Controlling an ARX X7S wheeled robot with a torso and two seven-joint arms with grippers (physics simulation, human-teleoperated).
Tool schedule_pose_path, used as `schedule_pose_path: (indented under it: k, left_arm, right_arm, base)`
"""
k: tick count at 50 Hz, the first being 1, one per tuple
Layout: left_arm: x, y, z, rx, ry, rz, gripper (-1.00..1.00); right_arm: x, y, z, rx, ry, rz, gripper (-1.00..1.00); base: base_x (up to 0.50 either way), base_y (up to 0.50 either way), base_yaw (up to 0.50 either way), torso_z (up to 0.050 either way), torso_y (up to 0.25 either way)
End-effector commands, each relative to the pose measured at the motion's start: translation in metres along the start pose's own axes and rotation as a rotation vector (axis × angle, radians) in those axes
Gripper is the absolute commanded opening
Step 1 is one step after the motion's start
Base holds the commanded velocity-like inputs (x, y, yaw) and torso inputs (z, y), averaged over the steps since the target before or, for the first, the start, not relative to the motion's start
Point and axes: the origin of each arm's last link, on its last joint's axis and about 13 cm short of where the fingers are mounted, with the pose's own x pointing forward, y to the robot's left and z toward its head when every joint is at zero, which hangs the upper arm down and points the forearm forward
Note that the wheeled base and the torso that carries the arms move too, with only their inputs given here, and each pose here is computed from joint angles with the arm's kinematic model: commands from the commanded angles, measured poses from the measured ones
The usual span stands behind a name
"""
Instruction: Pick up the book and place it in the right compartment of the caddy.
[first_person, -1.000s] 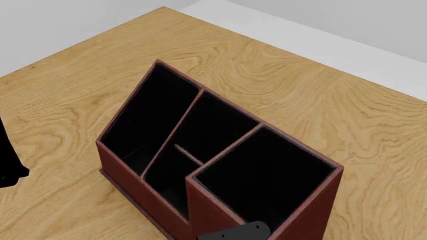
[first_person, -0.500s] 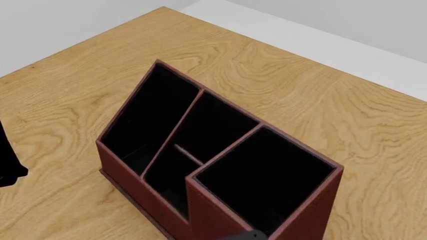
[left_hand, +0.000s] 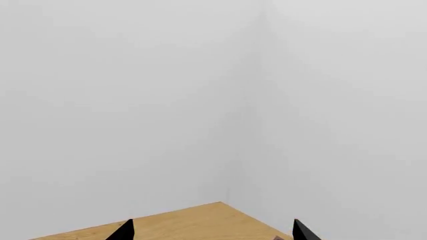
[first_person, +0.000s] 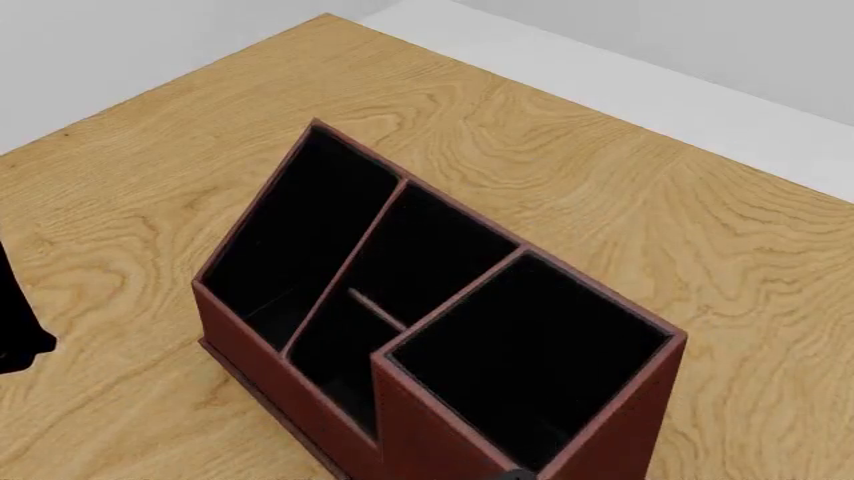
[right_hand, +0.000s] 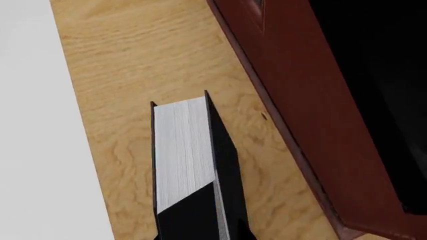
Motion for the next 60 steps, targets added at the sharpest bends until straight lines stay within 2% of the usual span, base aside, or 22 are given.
schedule_pose_path:
  k: [1, 7, 11, 24, 46, 60]
  left_arm:
    - [0.000, 0.000, -0.001, 0.000, 0.000, 0.000, 1.00]
    - [0.000, -0.001, 0.000, 0.000, 0.000, -0.002, 1.00]
    - [0.000, -0.001, 0.000, 0.000, 0.000, -0.001, 1.00]
    - [0.000, 0.000, 0.001, -0.003, -0.004, 0.000, 1.00]
    - [0.004, 0.009, 0.007, -0.020, -0.020, 0.048, 1.00]
    - [0.005, 0.011, 0.007, -0.020, -0.022, 0.065, 1.00]
  right_arm:
    - [0.002, 0.003, -0.004, 0.004, 0.019, 0.040, -1.00]
    - [-0.001, 0.006, -0.002, -0.018, 0.012, 0.048, -1.00]
    - [-0.005, 0.010, -0.002, -0.070, 0.006, 0.047, -1.00]
    - [-0.023, 0.022, 0.009, -0.145, -0.048, 0.042, -1.00]
    - [-0.063, 0.030, 0.051, -0.215, -0.221, 0.011, -1.00]
    - [-0.078, 0.030, 0.066, -0.206, -0.319, 0.002, -1.00]
  base:
    - [0.00, 0.00, 0.00, 0.000, 0.000]
    - [0.00, 0.00, 0.00, 0.000, 0.000]
    - [0.00, 0.00, 0.00, 0.000, 0.000]
    - [0.00, 0.00, 0.00, 0.000, 0.000]
    - [0.00, 0.00, 0.00, 0.000, 0.000]
    - [0.00, 0.00, 0.00, 0.000, 0.000]
